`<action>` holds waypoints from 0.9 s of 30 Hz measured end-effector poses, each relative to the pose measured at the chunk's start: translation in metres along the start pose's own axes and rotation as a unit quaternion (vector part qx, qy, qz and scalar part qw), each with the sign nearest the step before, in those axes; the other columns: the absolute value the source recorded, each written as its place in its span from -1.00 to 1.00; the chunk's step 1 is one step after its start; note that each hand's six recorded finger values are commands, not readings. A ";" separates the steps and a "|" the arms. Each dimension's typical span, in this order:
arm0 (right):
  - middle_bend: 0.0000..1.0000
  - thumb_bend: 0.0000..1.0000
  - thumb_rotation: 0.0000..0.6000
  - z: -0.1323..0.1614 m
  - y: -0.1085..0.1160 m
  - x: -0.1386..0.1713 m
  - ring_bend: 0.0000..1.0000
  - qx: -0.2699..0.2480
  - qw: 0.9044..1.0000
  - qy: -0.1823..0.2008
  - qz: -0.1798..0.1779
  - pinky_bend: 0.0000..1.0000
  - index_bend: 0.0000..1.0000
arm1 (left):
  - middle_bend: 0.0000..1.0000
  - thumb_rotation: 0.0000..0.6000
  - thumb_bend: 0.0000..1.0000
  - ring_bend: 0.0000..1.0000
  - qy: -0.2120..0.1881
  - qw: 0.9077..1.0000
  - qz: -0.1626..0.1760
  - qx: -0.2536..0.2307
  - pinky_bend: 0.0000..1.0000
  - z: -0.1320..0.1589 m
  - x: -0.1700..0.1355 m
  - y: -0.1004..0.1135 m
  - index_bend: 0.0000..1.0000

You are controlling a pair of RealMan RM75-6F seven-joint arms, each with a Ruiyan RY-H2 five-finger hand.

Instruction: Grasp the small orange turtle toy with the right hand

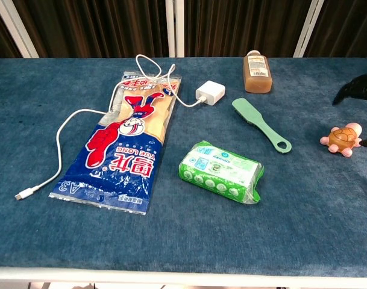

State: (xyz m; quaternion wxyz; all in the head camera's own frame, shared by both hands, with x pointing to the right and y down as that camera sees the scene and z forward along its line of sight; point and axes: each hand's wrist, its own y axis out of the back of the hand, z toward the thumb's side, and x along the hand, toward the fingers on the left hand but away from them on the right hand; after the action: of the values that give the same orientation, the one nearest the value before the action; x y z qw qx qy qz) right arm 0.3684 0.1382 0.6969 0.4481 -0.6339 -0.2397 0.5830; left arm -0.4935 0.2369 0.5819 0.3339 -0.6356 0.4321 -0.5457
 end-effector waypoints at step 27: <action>-0.33 -0.31 1.00 0.023 -0.022 0.002 -0.40 -0.019 0.999 0.037 0.028 -0.17 0.09 | -1.00 1.00 -0.87 -1.00 0.004 1.000 -0.005 -0.001 -0.88 -0.003 0.000 -0.002 -0.99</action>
State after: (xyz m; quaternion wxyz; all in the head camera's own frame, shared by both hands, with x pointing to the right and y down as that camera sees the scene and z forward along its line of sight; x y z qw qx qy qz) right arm 0.3519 0.1565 0.7163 0.4275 -0.6699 -0.2162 0.5672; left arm -0.4962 0.2375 0.5846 0.3286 -0.6357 0.4308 -0.5498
